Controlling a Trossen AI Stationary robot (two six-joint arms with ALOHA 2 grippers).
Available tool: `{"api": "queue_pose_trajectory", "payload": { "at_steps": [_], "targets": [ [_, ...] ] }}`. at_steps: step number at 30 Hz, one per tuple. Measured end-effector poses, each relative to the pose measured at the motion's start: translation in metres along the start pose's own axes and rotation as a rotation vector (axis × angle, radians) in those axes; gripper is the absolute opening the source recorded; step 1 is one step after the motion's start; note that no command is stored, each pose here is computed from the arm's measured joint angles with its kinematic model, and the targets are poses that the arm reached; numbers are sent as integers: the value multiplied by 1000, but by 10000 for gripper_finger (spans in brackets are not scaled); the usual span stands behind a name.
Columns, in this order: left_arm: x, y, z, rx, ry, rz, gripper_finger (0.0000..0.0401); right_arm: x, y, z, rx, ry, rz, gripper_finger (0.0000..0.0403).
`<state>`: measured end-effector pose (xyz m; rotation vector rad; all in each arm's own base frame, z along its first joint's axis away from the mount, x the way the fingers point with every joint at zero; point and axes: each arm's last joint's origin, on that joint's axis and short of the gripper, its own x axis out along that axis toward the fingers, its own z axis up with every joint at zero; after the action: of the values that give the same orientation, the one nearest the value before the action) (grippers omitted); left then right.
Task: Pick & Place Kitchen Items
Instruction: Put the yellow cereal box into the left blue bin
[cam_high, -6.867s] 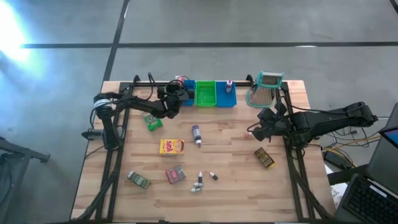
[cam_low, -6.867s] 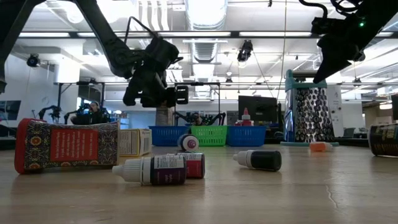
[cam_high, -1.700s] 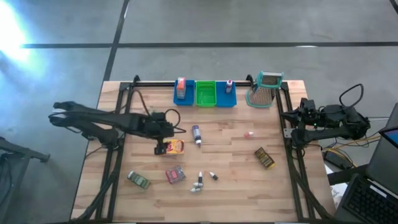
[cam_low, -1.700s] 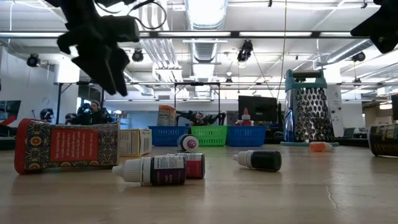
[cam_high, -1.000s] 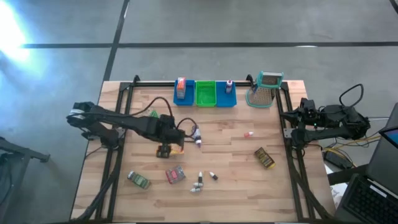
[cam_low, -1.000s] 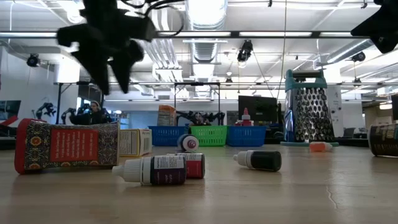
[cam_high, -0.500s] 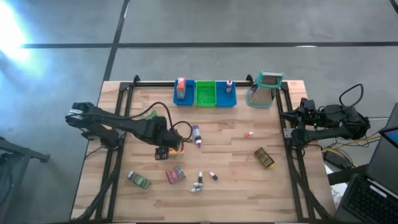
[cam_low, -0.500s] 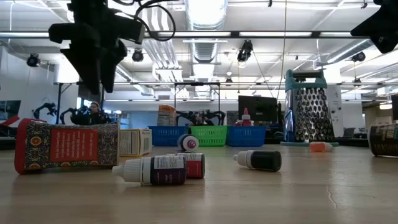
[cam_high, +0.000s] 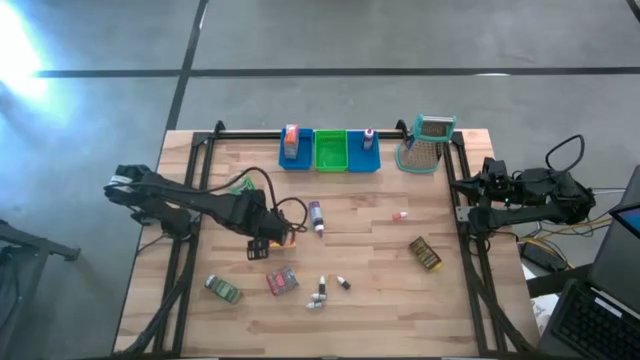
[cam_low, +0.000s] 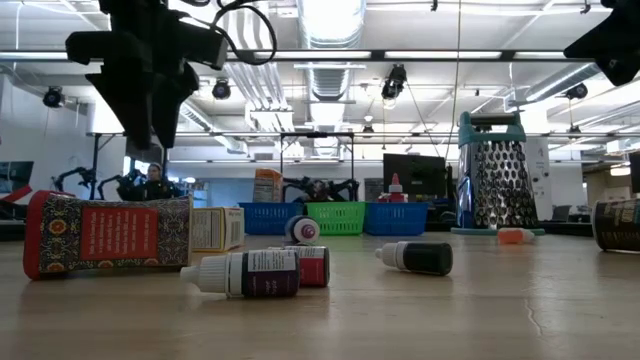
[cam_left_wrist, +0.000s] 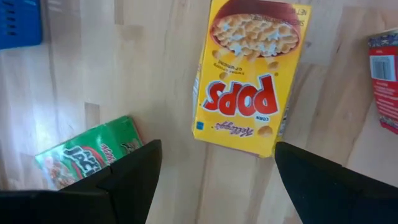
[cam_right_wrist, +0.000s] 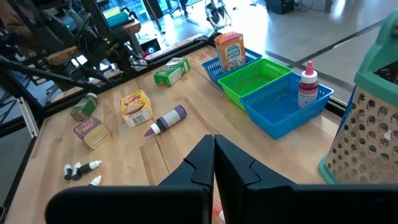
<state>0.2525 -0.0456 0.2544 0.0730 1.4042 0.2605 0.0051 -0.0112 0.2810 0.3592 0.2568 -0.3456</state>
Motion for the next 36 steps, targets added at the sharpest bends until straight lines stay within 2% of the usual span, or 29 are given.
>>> {"api": "queue_pose_trajectory", "payload": {
  "at_steps": [6, 12, 16, 24, 28, 33, 36],
  "targets": [
    [-5, 0, -3, -13, 2, -63, 317, 0, 0, 0, 0, 0, 0, 8],
    [-4, 1, -7, 41, 7, -59, 317, 0, 0, 0, 0, -1, 0, 8],
    [-4, 2, -2, 34, -37, -56, 317, 0, 0, 0, 0, 0, 0, 8],
    [-4, 2, -3, 78, -33, -63, 318, 0, 0, 0, 0, 0, 0, 8],
    [-1, 1, -3, 114, -32, -62, 340, 0, 0, 0, 0, 0, 0, 8],
    [16, 2, -8, 113, -20, -82, 391, 0, 0, 0, 0, 0, 0, 8],
    [26, 3, -11, 128, -21, -106, 395, 0, 0, 0, 0, -1, 0, 8]
  ]
}}
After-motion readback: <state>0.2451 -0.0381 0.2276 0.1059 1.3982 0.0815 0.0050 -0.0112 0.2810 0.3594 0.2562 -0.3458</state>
